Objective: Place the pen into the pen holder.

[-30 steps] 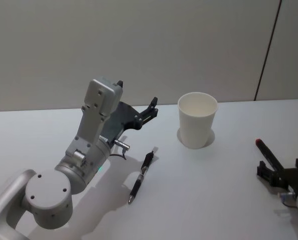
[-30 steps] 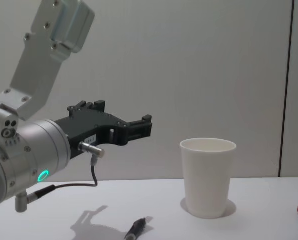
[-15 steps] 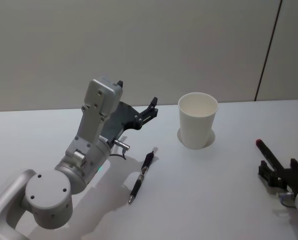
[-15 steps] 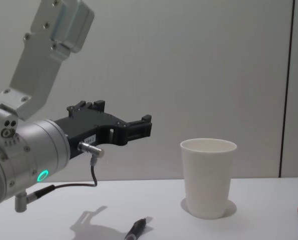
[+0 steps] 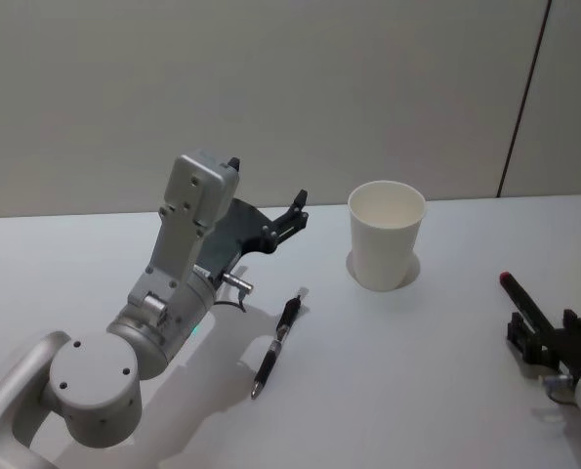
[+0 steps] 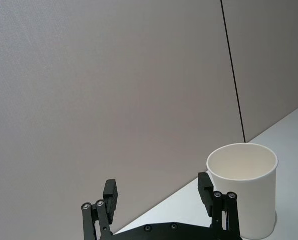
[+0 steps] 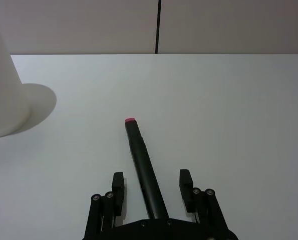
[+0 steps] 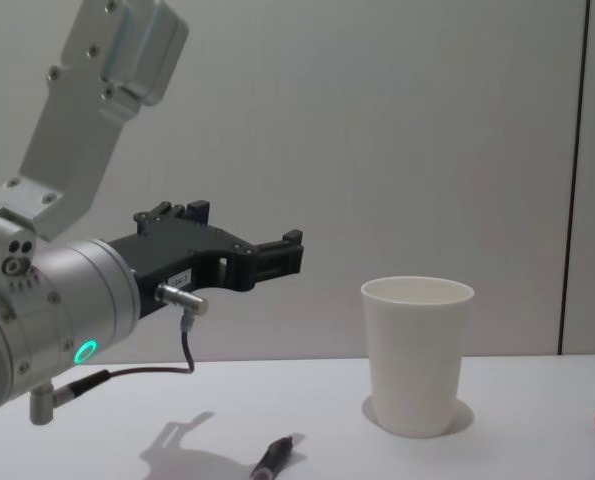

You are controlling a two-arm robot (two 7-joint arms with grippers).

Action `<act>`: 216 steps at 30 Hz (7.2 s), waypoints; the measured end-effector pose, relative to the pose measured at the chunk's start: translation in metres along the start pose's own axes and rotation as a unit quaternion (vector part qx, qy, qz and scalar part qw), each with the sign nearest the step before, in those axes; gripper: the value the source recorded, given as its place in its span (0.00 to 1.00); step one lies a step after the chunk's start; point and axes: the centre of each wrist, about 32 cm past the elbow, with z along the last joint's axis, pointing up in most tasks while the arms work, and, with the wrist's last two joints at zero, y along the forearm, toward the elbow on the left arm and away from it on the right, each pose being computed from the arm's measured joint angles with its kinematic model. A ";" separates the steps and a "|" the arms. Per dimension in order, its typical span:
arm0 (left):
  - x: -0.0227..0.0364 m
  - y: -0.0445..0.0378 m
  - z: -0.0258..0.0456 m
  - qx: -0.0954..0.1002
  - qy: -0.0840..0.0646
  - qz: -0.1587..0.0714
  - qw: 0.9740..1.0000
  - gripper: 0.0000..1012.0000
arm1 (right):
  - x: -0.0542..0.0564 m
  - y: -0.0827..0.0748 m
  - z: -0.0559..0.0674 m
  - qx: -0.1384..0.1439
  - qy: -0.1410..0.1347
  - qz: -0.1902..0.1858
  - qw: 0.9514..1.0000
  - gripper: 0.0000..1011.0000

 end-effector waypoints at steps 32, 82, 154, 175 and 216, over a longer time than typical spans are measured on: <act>0.0000 0.0000 0.0000 0.000 0.000 0.000 1.000 0.99 | -0.001 0.002 0.003 0.017 0.020 -0.001 1.000 0.17; 0.0000 0.0000 0.0000 0.000 0.000 0.000 1.000 0.99 | -0.027 0.052 0.056 0.304 -0.060 0.183 0.933 0.17; 0.0000 0.0000 0.0000 0.000 0.000 0.000 1.000 0.99 | -0.075 0.137 0.044 0.389 -0.148 0.206 0.885 0.17; 0.0000 0.0000 0.0000 0.000 0.000 0.000 1.000 0.99 | -0.074 0.139 0.041 0.391 -0.149 0.205 0.885 0.70; 0.0000 0.0000 0.0000 0.000 0.000 0.000 1.000 0.99 | -0.042 0.095 0.040 0.370 -0.075 0.177 0.909 0.99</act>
